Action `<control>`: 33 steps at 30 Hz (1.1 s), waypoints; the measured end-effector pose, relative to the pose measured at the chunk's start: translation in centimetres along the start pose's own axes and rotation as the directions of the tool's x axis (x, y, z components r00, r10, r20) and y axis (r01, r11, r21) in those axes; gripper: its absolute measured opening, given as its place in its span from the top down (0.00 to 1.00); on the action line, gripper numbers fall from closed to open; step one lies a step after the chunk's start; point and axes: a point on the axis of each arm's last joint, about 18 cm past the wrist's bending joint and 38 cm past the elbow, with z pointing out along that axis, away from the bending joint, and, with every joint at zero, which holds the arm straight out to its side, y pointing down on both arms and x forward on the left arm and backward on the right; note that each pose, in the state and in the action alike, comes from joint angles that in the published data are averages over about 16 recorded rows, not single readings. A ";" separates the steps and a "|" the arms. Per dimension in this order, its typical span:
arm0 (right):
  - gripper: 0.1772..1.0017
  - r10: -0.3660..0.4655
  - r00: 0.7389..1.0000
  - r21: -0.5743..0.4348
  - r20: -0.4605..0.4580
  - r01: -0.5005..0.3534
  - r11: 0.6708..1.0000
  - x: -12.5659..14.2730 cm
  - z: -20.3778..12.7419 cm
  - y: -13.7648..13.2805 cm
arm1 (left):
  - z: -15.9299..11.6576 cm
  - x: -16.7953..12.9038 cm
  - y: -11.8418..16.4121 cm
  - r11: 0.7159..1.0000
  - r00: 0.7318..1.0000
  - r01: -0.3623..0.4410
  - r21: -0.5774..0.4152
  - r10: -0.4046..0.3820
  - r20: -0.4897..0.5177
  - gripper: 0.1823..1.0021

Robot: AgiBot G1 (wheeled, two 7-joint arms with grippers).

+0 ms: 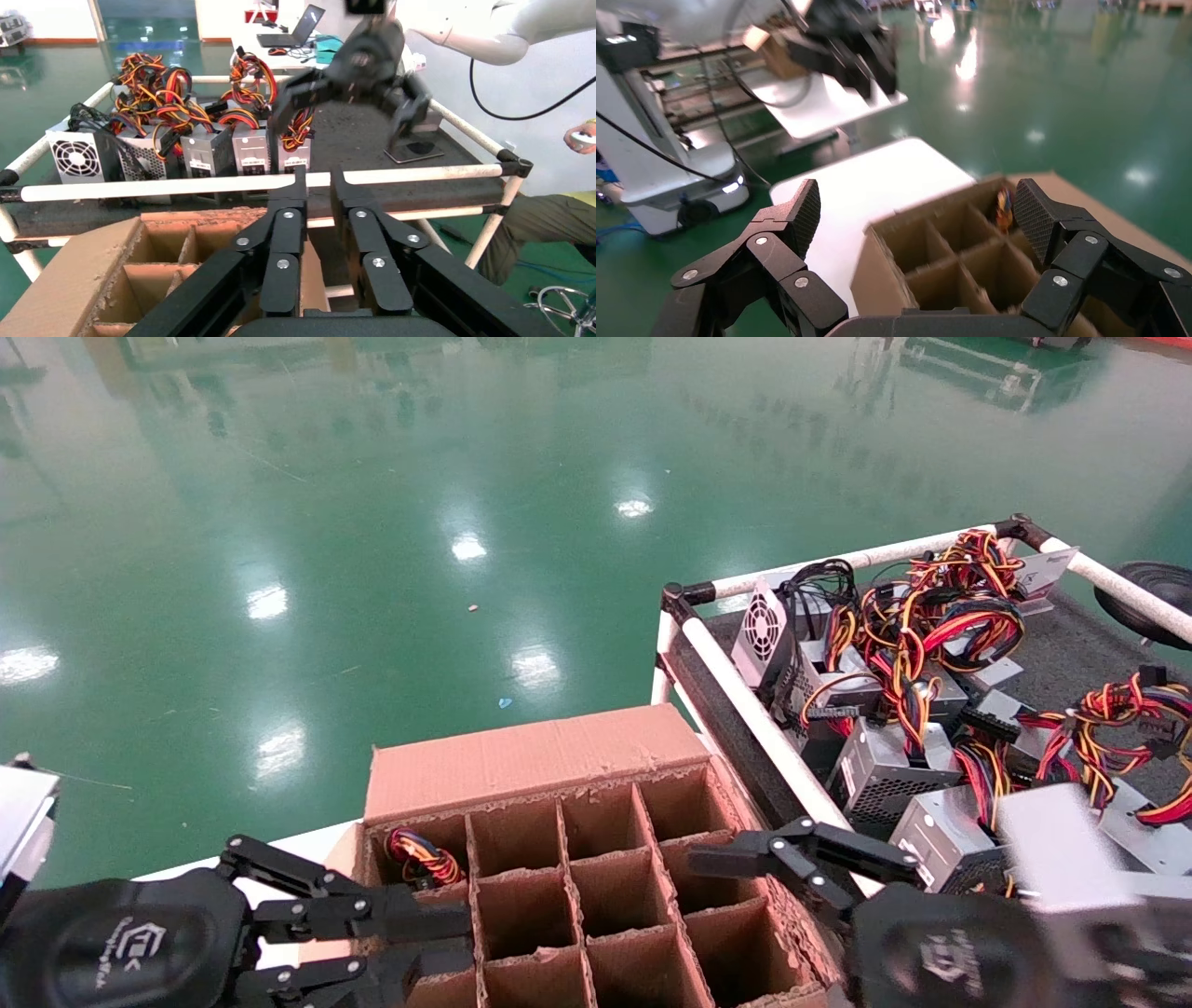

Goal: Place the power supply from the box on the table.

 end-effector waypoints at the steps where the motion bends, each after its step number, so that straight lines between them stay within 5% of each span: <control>1: 0.00 0.005 1.000 -0.009 -0.005 -0.005 1.000 0.2 0.2 0.3 | 0.0 0.0 0.0 1.000 1.000 0.000 0.000 0.000 0.000 0.93; 11: 0.00 0.042 0.998 -0.093 -0.037 -0.045 0.995 2.0 4.8 3.5 | 0.0 0.0 0.0 1.000 1.000 0.000 0.000 0.000 0.000 0.77; 33: 0.00 0.035 0.991 -0.180 -0.129 -0.058 0.982 3.1 20.2 7.9 | 0.0 0.0 0.0 1.000 1.000 0.000 0.000 0.000 0.000 0.17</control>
